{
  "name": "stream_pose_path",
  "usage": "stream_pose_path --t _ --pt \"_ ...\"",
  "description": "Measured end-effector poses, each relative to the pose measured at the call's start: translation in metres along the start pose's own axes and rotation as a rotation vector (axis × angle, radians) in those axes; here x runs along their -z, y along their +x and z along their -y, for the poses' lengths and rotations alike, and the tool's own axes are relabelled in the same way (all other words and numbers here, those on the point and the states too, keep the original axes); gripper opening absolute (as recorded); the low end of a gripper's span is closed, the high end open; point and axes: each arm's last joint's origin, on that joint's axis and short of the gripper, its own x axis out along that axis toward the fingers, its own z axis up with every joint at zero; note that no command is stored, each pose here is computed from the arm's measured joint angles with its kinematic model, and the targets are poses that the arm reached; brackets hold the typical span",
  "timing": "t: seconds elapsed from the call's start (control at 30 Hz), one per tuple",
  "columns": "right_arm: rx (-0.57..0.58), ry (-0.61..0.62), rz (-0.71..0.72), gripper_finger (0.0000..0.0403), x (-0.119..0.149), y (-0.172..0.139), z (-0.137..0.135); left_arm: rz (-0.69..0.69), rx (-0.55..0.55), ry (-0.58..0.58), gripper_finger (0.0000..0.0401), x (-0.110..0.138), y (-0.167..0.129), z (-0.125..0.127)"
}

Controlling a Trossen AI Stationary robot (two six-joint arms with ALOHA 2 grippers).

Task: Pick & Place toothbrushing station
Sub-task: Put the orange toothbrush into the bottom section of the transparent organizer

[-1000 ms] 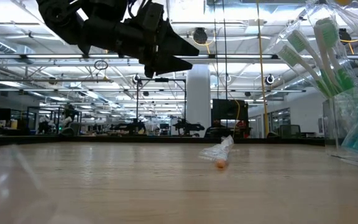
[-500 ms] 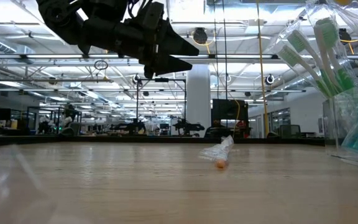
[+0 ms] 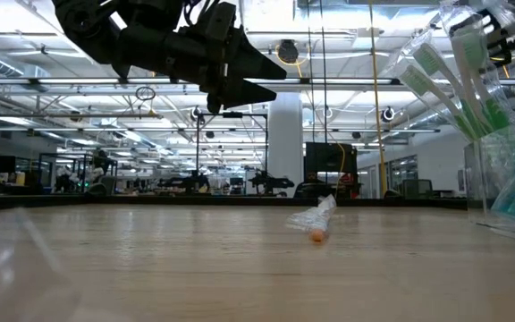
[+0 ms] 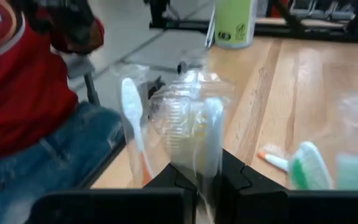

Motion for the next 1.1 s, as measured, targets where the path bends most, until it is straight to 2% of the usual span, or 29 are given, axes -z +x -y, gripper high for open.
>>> stream_pose_path --t 0.17,0.33,0.63,0.77,0.83,1.0,1.1 --pt "-0.017 0.026 0.09 0.0014 0.013 -0.005 0.003 0.0 0.0 0.005 0.0282 0.0 0.0 0.0" --pt "-0.032 0.014 0.176 0.0032 0.008 -0.007 0.003 0.0 0.0 0.004 0.0282 0.0 0.0 0.0" --pt "-0.017 0.073 0.215 0.0145 0.005 -0.008 0.003 0.0 -0.001 0.003 0.0282 0.0 0.0 0.0" --pt "-0.032 0.075 0.301 0.0187 -0.003 -0.01 0.002 0.002 -0.017 0.002 0.0282 0.0 0.0 -0.001" --pt "-0.051 0.053 0.369 0.02 -0.01 -0.013 0.001 0.002 -0.017 0.001 0.0282 0.0 0.0 -0.001" --pt "-0.2 -0.089 0.589 0.0214 -0.029 -0.023 -0.005 -0.009 -0.017 -0.004 0.0282 0.001 0.0 0.0" --pt "-0.204 -0.179 0.685 0.0215 -0.036 -0.03 -0.006 -0.022 -0.003 -0.052 0.0282 0.003 0.0 0.003"
